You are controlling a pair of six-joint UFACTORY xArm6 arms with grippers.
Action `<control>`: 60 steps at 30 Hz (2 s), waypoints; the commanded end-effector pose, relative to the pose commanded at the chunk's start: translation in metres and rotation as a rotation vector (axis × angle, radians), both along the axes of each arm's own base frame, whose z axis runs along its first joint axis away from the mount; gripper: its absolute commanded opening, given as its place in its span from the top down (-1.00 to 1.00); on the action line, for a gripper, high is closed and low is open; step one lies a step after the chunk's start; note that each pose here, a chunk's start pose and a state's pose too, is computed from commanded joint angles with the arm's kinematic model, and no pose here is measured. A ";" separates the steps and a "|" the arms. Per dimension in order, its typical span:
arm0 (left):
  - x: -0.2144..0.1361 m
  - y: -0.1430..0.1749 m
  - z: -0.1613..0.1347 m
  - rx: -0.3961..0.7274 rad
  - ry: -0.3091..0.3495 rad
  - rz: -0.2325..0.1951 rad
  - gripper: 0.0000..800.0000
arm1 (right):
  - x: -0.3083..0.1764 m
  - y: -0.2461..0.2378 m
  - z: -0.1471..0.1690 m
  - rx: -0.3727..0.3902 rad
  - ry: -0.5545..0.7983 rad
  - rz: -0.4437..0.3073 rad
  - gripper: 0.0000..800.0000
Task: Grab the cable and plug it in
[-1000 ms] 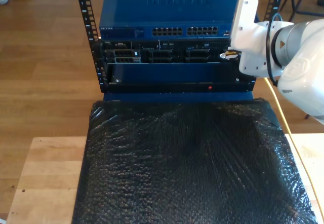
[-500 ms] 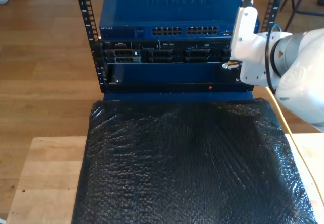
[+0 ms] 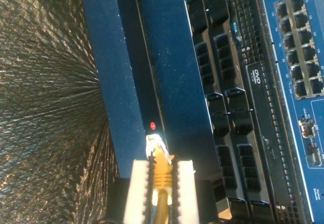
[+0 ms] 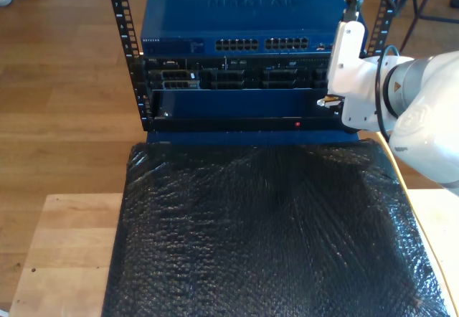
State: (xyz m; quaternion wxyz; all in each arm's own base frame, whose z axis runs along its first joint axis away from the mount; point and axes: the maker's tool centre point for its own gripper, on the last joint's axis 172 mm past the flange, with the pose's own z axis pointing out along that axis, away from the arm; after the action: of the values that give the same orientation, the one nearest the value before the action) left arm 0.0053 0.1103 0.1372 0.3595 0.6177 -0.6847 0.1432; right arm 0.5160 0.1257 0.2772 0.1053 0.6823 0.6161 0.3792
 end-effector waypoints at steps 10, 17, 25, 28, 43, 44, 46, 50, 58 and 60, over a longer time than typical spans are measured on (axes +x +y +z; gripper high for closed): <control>-0.003 -0.010 -0.024 0.044 -0.021 0.000 -1.00 | -0.003 -0.002 -0.007 -0.005 0.007 -0.005 0.99; -0.001 -0.003 -0.025 0.082 -0.037 -0.004 -1.00 | -0.006 -0.004 -0.014 -0.008 0.020 -0.007 0.99; -0.001 0.006 -0.032 0.126 -0.088 -0.022 -1.00 | -0.006 -0.004 -0.014 -0.010 0.017 -0.005 0.99; -0.003 0.014 -0.039 0.165 -0.118 -0.014 -1.00 | -0.006 -0.004 -0.013 -0.012 0.017 -0.003 0.99; -0.003 0.027 -0.083 0.314 -0.210 -0.027 -1.00 | -0.011 -0.006 -0.024 -0.032 0.032 0.006 0.99; -0.003 0.028 -0.084 0.318 -0.210 -0.025 -1.00 | -0.011 -0.007 -0.025 -0.032 0.032 0.004 0.99; -0.003 0.027 -0.085 0.317 -0.214 -0.028 -1.00 | -0.010 -0.011 -0.022 -0.040 0.014 -0.007 0.99; -0.005 0.015 -0.098 0.291 -0.218 -0.035 -1.00 | -0.008 -0.021 -0.022 -0.064 -0.018 -0.029 0.99; 0.012 0.015 -0.105 0.291 -0.286 -0.009 -1.00 | -0.015 -0.020 -0.032 -0.068 -0.003 -0.026 0.99; 0.012 0.014 -0.106 0.287 -0.291 -0.015 -1.00 | -0.015 -0.020 -0.029 -0.068 -0.015 -0.030 0.99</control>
State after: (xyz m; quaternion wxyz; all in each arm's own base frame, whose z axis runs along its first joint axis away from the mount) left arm 0.0173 0.1246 0.0317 0.1659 0.6304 -0.7472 0.1293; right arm 0.5007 0.1057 0.2483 0.1387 0.6845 0.6177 0.3615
